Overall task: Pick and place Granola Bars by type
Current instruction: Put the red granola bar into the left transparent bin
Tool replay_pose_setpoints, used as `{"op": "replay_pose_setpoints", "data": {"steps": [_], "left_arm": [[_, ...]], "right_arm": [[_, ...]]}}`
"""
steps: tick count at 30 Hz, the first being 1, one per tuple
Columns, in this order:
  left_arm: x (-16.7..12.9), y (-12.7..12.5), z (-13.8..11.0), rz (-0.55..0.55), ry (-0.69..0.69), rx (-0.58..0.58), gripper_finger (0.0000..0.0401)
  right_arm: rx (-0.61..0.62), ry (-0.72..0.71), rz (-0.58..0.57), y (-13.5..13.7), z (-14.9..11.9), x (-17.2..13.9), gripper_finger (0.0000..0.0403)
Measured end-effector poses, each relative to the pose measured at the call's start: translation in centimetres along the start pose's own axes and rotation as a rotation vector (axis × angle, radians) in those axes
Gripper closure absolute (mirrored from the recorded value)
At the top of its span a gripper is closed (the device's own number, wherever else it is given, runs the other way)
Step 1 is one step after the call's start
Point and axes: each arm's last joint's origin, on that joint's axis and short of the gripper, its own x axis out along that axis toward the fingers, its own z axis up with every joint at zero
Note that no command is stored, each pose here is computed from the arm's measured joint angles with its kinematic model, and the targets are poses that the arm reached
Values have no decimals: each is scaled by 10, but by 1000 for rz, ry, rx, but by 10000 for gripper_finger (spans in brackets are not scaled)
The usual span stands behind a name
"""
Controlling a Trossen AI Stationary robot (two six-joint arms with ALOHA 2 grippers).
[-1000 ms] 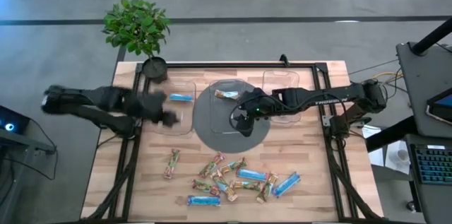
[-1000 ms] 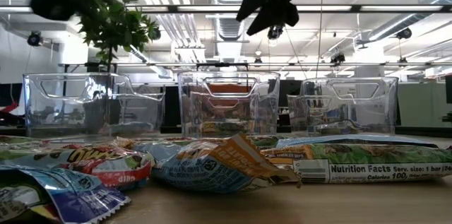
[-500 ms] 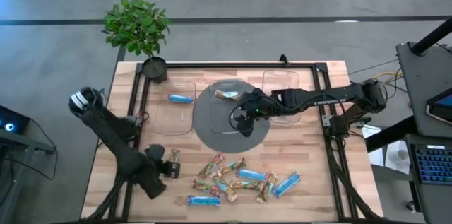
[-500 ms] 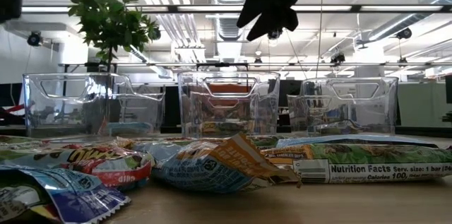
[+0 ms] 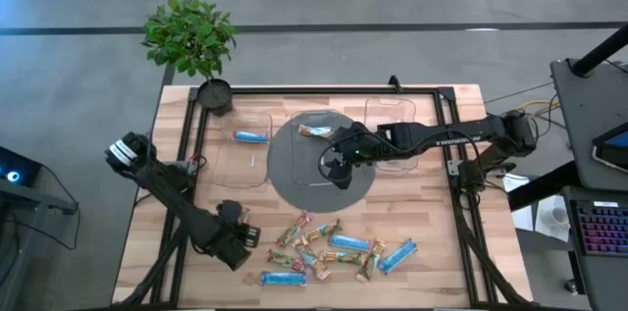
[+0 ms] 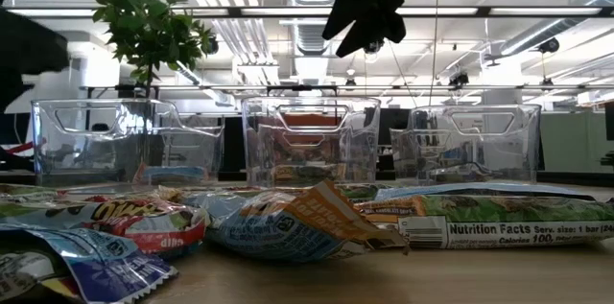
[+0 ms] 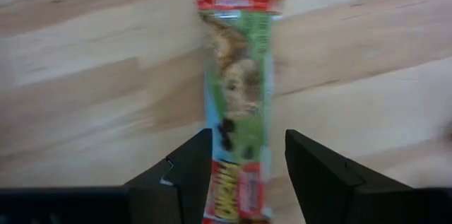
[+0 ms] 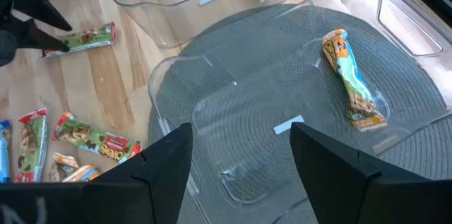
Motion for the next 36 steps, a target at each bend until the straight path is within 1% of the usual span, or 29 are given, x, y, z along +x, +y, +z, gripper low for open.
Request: {"op": "replay_pose_setpoints", "data": {"steps": [3, 5, 8, 10, 13, 15, 17, 19, 21, 22, 23, 24, 25, 27, 28, 30, 32, 34, 36], "left_arm": [[11, -1, 1, 11, 4, 18, 240], [20, 0, 1, 49, 32, 26, 240], [23, 3, 1, 66, 46, 37, 245], [20, 4, 2, 59, 50, 46, 260], [10, 5, 6, 21, 49, 42, 305], [-3, 4, 9, -40, 52, 27, 344], [-23, 0, 14, -144, 28, -9, 379], [-52, -3, 23, -284, -37, -70, 387], [-87, -2, 36, -425, -146, -120, 385], [-103, 2, 44, -464, -214, -138, 383], [-116, 6, 54, -471, -291, -148, 383], [-125, 12, 66, -443, -368, -148, 383], [-130, 18, 78, -383, -435, -146, 384], [-134, 30, 105, -208, -530, -134, 387], [-132, 35, 119, -124, -562, -127, 386], [-125, 37, 144, -47, -569, -153, 380], [-111, 34, 166, -23, -516, -110, 363], [-92, 29, 183, -59, -420, -30, 342], [-74, 29, 195, -78, -339, 8, 318]], "right_arm": [[0, 2, 0, 0, 0, 0, 175], [-1, 2, 0, 0, 0, 0, 175], [-1, 2, -1, 0, 0, 0, 174], [-2, 6, -2, 0, -1, 0, 175], [-2, 9, -4, 0, -1, 0, 174], [-4, 9, -4, 0, -1, 0, 175], [-9, 9, -5, -1, -1, 0, 174], [-21, 8, -6, -1, -1, 1, 175], [-23, 8, -7, -1, -1, 1, 174], [-23, 8, -7, -1, -1, 1, 175], [-23, 8, -7, -1, -1, 1, 174], [-23, 8, -7, -1, -1, 1, 174], [-23, 7, -7, -1, -1, 1, 174], [-19, 7, -7, -1, -1, 1, 174], [-16, 7, -7, -1, -1, 1, 174], [-13, 7, -7, -1, -1, 1, 174], [-12, 7, -7, -1, -1, 1, 174], [-12, 7, -7, -1, -1, 1, 174], [-12, 7, -7, -1, -1, 1, 174]]}}
